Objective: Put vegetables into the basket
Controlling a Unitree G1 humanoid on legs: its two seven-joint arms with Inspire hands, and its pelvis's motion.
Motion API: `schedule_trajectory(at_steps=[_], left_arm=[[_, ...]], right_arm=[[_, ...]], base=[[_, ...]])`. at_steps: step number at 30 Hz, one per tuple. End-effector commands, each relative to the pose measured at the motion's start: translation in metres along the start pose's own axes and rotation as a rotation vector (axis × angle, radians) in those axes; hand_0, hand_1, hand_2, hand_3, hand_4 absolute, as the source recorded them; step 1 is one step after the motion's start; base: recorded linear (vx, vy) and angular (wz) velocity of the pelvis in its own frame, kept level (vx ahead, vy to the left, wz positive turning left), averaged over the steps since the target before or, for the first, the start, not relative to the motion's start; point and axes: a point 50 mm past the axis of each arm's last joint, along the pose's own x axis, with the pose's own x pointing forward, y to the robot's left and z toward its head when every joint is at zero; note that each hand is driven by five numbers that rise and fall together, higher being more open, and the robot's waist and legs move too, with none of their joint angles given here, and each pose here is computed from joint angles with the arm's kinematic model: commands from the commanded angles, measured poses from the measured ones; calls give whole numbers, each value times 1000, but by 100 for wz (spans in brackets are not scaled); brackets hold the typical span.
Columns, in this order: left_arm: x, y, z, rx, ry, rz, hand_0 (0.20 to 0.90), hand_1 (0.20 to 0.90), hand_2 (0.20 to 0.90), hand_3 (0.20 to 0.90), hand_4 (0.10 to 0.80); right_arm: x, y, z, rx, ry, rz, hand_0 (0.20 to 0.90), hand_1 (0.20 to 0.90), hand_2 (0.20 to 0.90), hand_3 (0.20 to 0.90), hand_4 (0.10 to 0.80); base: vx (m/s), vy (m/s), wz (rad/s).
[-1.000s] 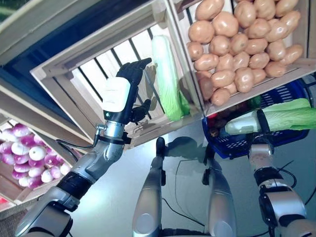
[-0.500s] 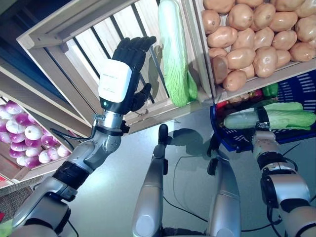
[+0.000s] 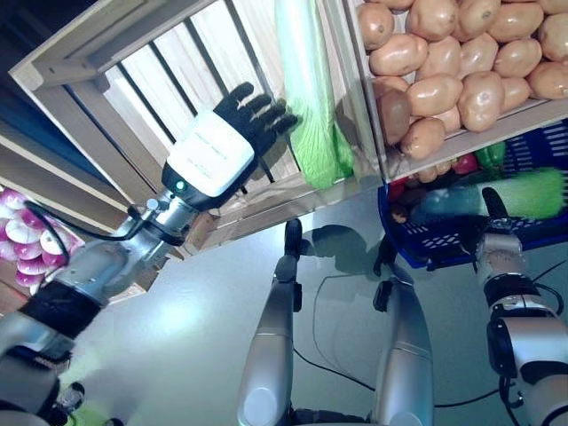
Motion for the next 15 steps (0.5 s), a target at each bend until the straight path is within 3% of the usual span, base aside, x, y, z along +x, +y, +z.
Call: schedule_trajectory(at_steps=[1,10,15], left_arm=[[26,45,-16,145,-3,152,900,900,900,900,800],[45,57,-27,231,-111,71,900,900,900,900,800],[64,72,-28,273,-179,130,900,900,900,900,800]], right_arm=[[0,-11,52,-36,-145,54,900,900,900,900,800],[2,-29,57,-124,-134,31,900,900,900,900,800],[4,-27,53,-148,-109,37,900,900,900,900,800]], base=[[0,0,0],[0,0,0],[-15,-1,0]])
